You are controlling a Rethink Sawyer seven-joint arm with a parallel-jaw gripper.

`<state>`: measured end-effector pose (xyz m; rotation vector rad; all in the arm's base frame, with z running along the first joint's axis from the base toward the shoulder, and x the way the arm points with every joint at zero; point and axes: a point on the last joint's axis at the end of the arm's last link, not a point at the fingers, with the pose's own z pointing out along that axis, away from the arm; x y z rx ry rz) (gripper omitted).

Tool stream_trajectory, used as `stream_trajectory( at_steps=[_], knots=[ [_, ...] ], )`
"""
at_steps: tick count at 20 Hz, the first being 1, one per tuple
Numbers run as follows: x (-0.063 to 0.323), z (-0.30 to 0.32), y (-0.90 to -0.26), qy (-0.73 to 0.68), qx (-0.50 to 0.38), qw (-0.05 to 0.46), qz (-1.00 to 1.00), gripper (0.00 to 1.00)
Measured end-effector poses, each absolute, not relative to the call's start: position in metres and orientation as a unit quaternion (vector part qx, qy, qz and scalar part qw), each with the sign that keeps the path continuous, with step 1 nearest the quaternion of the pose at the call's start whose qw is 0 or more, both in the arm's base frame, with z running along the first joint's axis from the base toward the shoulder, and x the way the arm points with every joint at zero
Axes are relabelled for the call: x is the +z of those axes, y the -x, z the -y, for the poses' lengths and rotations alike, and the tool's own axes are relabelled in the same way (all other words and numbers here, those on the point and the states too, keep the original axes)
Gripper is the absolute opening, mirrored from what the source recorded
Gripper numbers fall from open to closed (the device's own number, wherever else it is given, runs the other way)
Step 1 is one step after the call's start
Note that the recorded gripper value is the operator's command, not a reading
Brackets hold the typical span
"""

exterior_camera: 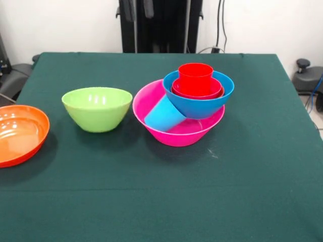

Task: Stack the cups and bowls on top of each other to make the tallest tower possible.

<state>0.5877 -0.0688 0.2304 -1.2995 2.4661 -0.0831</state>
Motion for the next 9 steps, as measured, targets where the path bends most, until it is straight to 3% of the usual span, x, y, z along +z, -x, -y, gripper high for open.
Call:
stream_trajectory(
  at_steps=[9],
  knots=[
    [0.274,0.079,-0.573,0.372,-0.020,0.139,-0.918,1.00]
  ],
)
